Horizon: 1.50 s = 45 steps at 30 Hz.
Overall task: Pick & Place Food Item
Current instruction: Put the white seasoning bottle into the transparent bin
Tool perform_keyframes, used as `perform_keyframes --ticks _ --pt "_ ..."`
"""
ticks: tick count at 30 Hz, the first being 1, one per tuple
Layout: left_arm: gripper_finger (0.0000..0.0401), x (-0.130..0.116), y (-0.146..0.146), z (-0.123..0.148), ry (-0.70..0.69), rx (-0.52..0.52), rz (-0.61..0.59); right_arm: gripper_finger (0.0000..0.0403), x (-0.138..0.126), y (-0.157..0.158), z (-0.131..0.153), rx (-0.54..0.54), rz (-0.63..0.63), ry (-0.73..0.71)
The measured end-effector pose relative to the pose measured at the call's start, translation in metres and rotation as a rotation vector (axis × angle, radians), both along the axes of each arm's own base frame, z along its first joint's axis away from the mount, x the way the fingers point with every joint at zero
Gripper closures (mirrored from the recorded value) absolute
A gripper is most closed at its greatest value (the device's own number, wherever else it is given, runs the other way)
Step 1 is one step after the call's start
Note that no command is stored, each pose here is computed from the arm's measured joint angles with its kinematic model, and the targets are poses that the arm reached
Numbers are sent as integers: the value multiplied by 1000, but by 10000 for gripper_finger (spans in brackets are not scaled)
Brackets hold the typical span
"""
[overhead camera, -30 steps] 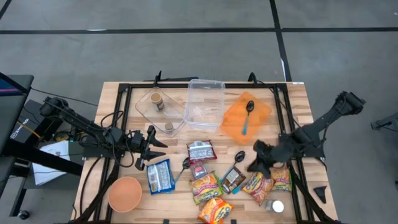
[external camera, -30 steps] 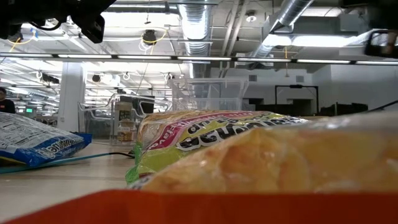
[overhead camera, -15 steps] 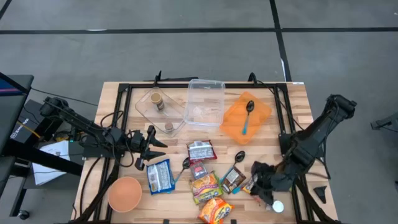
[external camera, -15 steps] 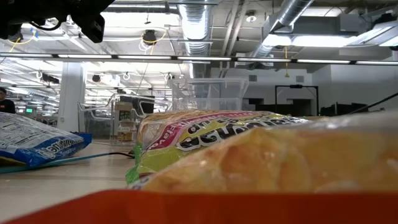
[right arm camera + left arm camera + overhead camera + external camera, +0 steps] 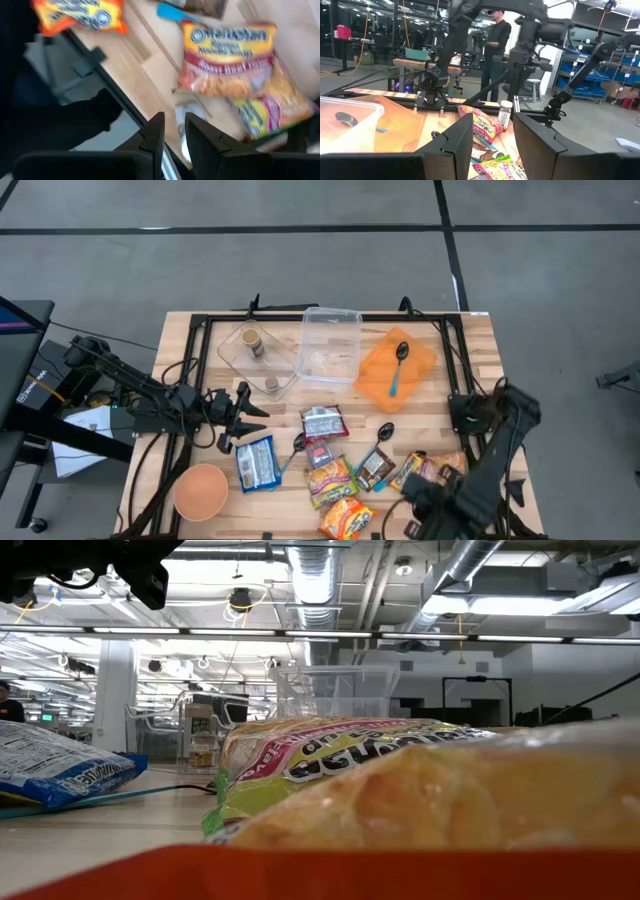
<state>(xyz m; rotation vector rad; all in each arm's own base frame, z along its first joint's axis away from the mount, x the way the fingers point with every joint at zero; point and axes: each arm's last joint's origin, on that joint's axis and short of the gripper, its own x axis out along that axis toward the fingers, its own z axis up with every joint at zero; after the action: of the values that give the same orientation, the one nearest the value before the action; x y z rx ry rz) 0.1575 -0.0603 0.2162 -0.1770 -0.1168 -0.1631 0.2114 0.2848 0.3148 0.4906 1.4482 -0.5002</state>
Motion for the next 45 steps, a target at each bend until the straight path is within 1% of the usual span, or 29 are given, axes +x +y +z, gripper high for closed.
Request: perform_keyframes --ticks 1,3,7,9,13,16,19,23,28,37,40,45 --pt "266 0 0 0 0 0 0 330 -1 7 -2 -8 -19 26" --pt "266 0 0 0 0 0 0 329 -5 21 -6 34 -44 49" --pt "266 0 0 0 0 0 0 309 -27 38 -10 26 -142 75" --pt "266 0 0 0 -1 0 0 288 -40 46 -14 20 -187 109" --pt "266 0 0 0 -2 0 0 229 -66 58 -12 34 -274 109" --pt "266 0 0 0 -2 -1 0 187 -79 65 -15 24 -296 111" --pt "266 0 0 0 -2 -1 0 163 -85 69 -23 18 -302 104" --pt "266 0 0 0 -2 0 0 161 -84 70 -45 -2 -300 103" --pt "266 0 0 0 -2 -1 0 169 -79 67 -72 -19 -273 151" --pt "266 0 0 0 0 1 0 175 -77 58 -99 -62 -245 183" --pt "266 0 0 0 0 1 0 175 -77 59 -112 -37 -236 176" --pt "266 0 0 0 0 1 0 175 -75 54 -126 -53 -225 154"
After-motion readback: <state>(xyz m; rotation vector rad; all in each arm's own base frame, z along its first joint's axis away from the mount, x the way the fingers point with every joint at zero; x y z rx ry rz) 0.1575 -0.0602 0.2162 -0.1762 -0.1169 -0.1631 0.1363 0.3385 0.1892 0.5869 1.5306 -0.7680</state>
